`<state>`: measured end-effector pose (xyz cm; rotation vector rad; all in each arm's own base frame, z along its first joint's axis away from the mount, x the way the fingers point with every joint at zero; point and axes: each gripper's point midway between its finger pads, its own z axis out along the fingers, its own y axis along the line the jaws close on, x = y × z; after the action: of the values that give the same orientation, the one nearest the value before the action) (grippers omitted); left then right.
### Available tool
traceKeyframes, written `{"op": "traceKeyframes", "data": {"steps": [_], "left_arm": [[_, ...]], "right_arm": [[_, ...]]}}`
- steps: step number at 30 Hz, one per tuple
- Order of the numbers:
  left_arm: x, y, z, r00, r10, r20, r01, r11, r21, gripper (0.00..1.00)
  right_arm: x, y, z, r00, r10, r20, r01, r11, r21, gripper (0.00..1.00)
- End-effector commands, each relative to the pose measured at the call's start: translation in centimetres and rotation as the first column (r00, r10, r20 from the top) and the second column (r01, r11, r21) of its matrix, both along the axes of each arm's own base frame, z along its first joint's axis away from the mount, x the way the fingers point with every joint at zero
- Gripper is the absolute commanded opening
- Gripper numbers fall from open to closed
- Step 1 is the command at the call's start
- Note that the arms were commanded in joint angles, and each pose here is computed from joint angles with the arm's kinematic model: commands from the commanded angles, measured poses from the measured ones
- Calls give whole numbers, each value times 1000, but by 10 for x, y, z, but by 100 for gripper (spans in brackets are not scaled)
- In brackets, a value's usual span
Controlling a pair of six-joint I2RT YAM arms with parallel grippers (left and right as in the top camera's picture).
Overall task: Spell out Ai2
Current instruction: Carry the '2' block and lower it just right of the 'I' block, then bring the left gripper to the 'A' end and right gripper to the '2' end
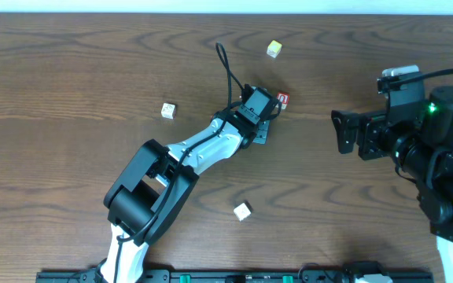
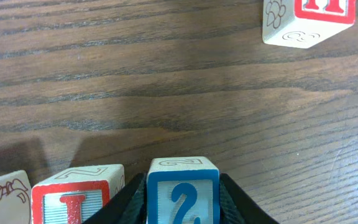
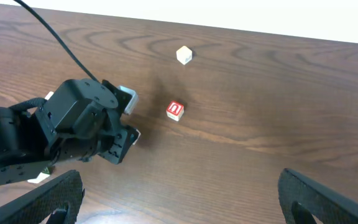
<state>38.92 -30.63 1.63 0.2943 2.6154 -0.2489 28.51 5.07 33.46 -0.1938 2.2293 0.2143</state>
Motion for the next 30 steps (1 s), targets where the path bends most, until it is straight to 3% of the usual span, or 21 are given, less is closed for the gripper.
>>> {"op": "traceKeyframes", "data": {"steps": [1,9,19,25,26,27,28,29,30], "left_arm": [[-1,0,-9,1000,5,-7,-5,1000,15,41],[5,-2,-5,1000,10,21,-10,1000,4,41],[52,-2,26,977,36,209,-27,999,-47,42],[84,15,100,934,55,352,-55,998,-10,38],[84,24,120,928,55,370,-66,998,18,30],[83,35,136,924,65,377,-87,995,41,19],[80,47,151,921,82,380,-112,992,59,8],[77,58,162,920,95,380,-133,988,73,6],[73,70,172,920,107,378,-148,986,81,5]], "right_arm": [[1,-2,7,1000,-10,14,10,1000,14,99],[1,-2,7,1000,-10,14,10,1000,14,99],[1,-2,7,1000,-10,15,10,1000,13,99],[-4,-2,-3,1000,-10,-29,11,1000,10,99],[-5,-2,-10,998,-11,-61,11,1000,8,93],[-7,-2,-18,995,-10,-95,11,1000,5,80],[-8,-2,-27,991,-11,-132,11,1000,2,62],[-8,-2,-35,987,-13,-162,13,1000,2,38],[-8,-2,-44,981,-19,-194,21,1000,5,22]]}}
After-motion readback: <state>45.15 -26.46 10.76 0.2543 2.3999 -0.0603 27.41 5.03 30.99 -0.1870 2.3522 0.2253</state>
